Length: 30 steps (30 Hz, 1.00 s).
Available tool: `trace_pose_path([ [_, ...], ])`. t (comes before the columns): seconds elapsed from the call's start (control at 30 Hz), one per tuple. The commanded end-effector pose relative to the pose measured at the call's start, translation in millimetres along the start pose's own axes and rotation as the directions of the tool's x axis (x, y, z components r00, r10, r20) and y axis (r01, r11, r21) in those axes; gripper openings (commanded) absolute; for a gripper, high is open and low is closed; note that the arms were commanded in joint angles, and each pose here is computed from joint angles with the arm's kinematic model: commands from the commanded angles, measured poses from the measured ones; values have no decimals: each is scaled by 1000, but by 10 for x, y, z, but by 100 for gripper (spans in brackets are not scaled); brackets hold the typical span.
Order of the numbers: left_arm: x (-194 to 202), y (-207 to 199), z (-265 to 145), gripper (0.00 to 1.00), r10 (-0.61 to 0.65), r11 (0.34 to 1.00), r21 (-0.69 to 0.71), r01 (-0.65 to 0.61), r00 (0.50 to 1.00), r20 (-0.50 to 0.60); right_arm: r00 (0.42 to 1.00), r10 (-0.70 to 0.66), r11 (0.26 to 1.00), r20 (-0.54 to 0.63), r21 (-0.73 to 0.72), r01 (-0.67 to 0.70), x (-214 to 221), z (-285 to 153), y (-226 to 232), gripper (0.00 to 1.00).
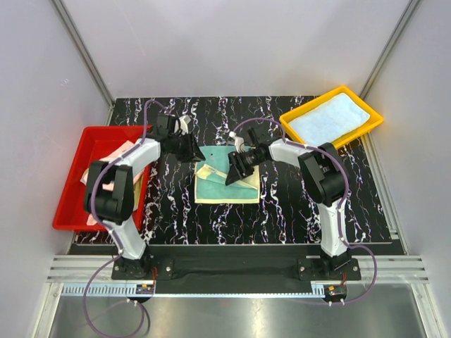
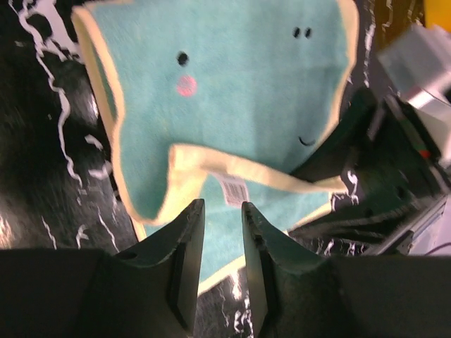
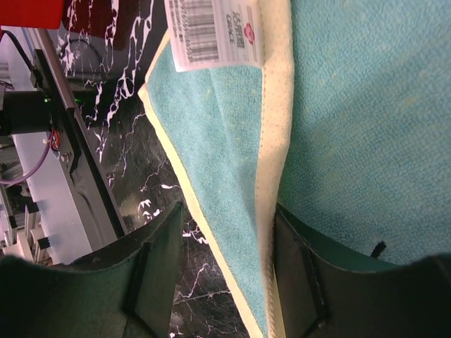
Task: Fold and stack the towels
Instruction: Fold the towel
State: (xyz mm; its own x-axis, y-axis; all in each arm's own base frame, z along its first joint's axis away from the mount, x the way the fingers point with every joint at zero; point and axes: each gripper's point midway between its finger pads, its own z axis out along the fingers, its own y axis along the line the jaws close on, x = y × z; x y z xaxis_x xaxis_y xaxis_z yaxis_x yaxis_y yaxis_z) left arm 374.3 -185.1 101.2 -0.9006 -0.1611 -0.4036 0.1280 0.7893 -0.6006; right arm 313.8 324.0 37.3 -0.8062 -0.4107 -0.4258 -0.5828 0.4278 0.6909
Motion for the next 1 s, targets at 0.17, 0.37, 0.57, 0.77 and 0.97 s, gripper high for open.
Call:
trace_pose_path([
  [0.17, -376, 152, 411, 32, -33, 999, -9, 33, 999, 4, 996, -79, 997, 48, -17, 80, -322, 71, 41, 58],
  [0.37, -404, 233, 558, 32, -52, 999, 4, 52, 999, -7, 997, -77, 997, 23, -29, 78, -342, 191, -1, 58],
  [0.57, -361, 304, 624, 32, -67, 998, 4, 68, 998, -20, 995, -96, 994, 10, -46, 96, -380, 343, 78, 58],
  [0.77, -279, 344, 633, 31, -93, 995, 23, 93, 996, -11, 993, -119, 992, 9, -51, 119, -425, 424, 154, 58],
  [0.97, -238, 355, 646, 31, -103, 994, 22, 103, 994, -20, 986, -167, 986, 16, -27, 167, -415, 385, 292, 58],
])
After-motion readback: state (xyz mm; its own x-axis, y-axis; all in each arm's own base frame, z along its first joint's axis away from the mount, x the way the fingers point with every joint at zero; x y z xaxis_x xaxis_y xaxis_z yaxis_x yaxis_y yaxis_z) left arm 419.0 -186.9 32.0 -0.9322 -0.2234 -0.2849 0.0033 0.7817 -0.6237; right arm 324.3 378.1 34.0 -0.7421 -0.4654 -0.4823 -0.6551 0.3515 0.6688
